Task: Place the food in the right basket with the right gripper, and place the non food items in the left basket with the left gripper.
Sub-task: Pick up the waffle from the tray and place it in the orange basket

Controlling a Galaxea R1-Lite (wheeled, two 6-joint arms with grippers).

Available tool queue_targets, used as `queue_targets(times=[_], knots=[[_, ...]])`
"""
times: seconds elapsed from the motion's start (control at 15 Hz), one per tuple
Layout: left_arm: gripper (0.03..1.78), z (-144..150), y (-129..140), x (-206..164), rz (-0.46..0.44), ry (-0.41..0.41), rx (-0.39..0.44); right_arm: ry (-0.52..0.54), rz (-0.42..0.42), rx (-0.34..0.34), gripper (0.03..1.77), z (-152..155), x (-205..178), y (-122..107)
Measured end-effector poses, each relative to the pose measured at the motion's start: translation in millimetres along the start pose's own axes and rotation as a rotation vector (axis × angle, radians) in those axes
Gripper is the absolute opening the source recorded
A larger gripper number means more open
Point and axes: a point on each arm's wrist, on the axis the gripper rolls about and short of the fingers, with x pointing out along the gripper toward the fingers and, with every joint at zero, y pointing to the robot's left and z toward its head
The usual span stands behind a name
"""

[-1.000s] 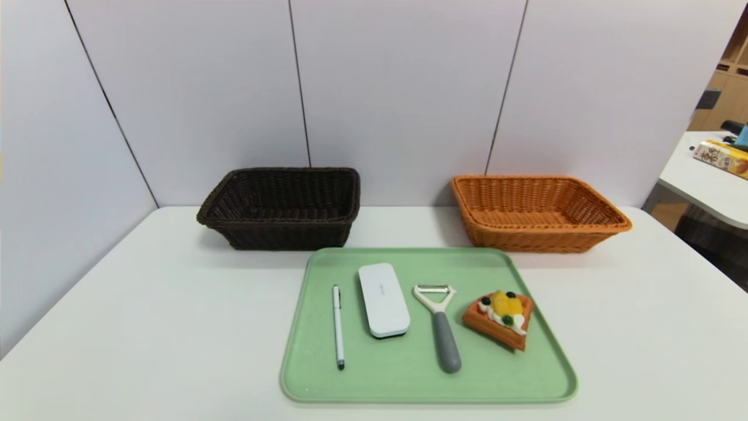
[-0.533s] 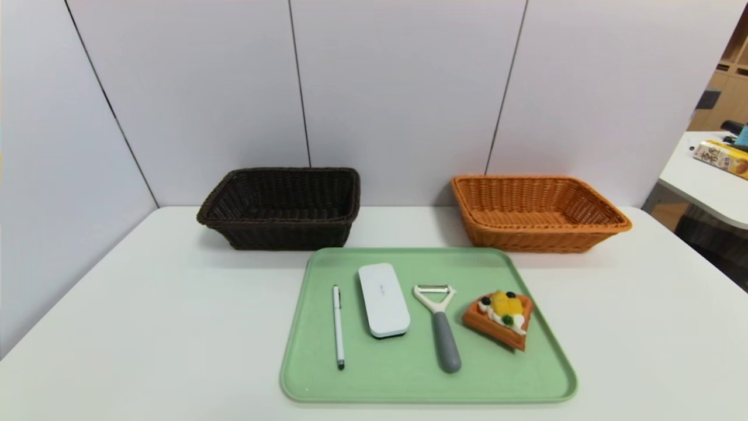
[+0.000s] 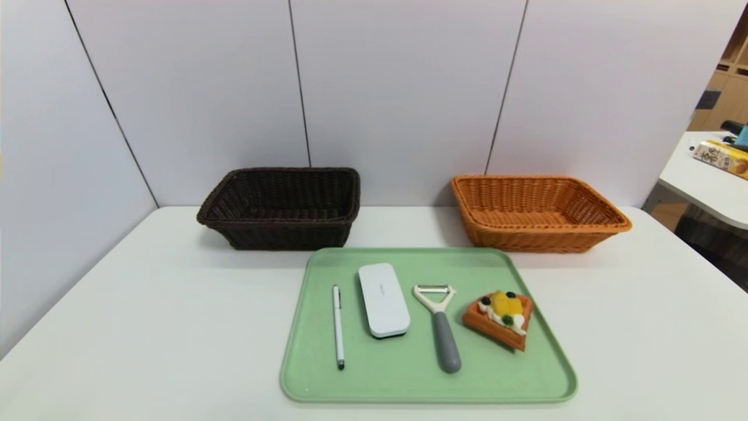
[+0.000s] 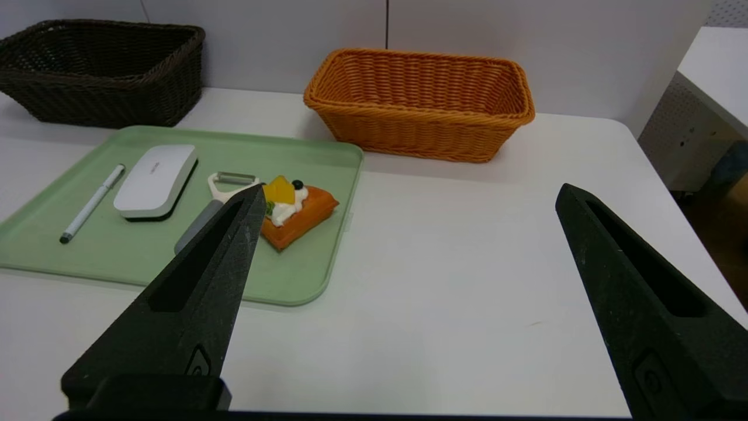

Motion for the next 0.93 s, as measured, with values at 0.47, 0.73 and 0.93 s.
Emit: queue_targets(times=[0.47, 0.73, 0.93], knots=[[1.69, 64, 7, 57, -0.028, 0.201, -0.001, 0.146, 0.040, 0.022, 1.71, 65, 50, -8], [1.69, 57, 7, 84, -0.056, 0.370, -0.015, 0.297, 0.089, 0.036, 1.71, 74, 76, -9], [1.69, 47, 5, 102, -0.079, 0.464, -0.021, 0.406, 0.112, 0.049, 1.71, 73, 90, -8]])
